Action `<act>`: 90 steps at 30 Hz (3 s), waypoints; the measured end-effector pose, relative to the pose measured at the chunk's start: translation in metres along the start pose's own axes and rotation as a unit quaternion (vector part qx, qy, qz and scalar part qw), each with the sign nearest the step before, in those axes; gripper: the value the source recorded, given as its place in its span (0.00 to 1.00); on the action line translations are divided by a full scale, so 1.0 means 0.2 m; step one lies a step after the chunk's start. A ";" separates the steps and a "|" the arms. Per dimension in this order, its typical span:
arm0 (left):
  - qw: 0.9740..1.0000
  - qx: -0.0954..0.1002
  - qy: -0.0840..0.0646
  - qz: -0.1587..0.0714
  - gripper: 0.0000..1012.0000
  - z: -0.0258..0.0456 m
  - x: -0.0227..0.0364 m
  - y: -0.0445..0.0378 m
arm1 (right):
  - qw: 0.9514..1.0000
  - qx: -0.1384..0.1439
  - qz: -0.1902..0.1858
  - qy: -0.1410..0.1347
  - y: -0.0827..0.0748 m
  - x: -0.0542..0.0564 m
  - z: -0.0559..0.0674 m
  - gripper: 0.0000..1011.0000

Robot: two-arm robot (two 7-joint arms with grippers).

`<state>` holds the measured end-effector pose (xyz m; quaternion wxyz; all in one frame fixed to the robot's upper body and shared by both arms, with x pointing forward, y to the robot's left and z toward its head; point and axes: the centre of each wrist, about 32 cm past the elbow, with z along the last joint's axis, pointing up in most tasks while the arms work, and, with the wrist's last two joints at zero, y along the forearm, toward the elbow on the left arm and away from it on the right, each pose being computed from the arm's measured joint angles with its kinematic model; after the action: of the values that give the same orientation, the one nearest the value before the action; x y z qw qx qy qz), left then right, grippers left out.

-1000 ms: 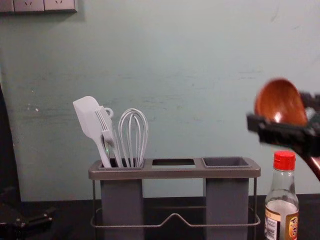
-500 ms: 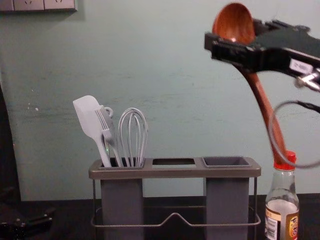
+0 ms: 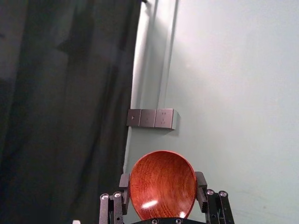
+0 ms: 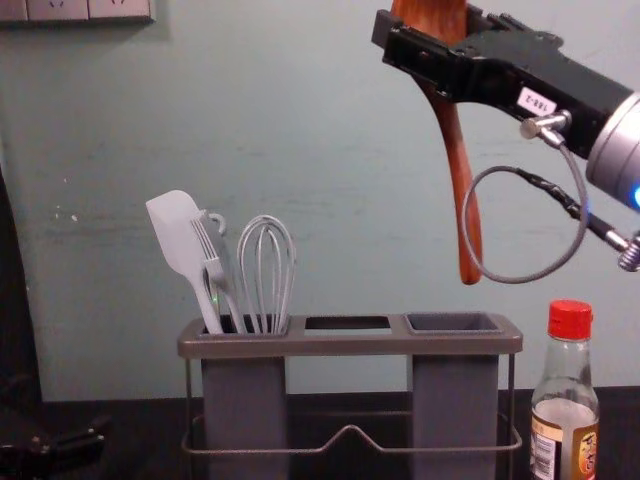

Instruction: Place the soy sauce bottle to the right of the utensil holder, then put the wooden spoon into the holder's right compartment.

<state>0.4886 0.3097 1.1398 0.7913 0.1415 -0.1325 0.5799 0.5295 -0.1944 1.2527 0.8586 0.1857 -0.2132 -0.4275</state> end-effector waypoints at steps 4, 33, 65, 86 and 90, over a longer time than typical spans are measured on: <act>1.000 0.000 0.000 0.000 0.99 0.000 0.000 0.000 | 1.000 0.003 -0.008 0.025 0.02 0.02 -0.05 0.83; 1.000 0.000 0.000 0.000 0.99 0.000 0.000 0.000 | 0.996 -0.033 -0.035 0.072 0.02 0.03 -0.30 0.83; 1.000 0.000 0.000 0.000 0.99 0.000 0.000 0.000 | 0.993 -0.085 -0.024 0.079 -0.16 -0.05 -0.46 0.83; 1.000 0.000 0.000 0.000 0.99 0.000 0.000 0.000 | 0.992 -0.091 -0.026 0.080 -0.18 -0.06 -0.47 0.83; 1.000 0.000 0.000 0.000 0.99 0.000 0.000 0.000 | 0.992 -0.092 -0.026 0.080 -0.18 -0.06 -0.47 0.83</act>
<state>0.4886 0.3097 1.1398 0.7913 0.1415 -0.1324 0.5799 0.5491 -0.1913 1.1525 0.8752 0.1455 -0.0986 -0.4508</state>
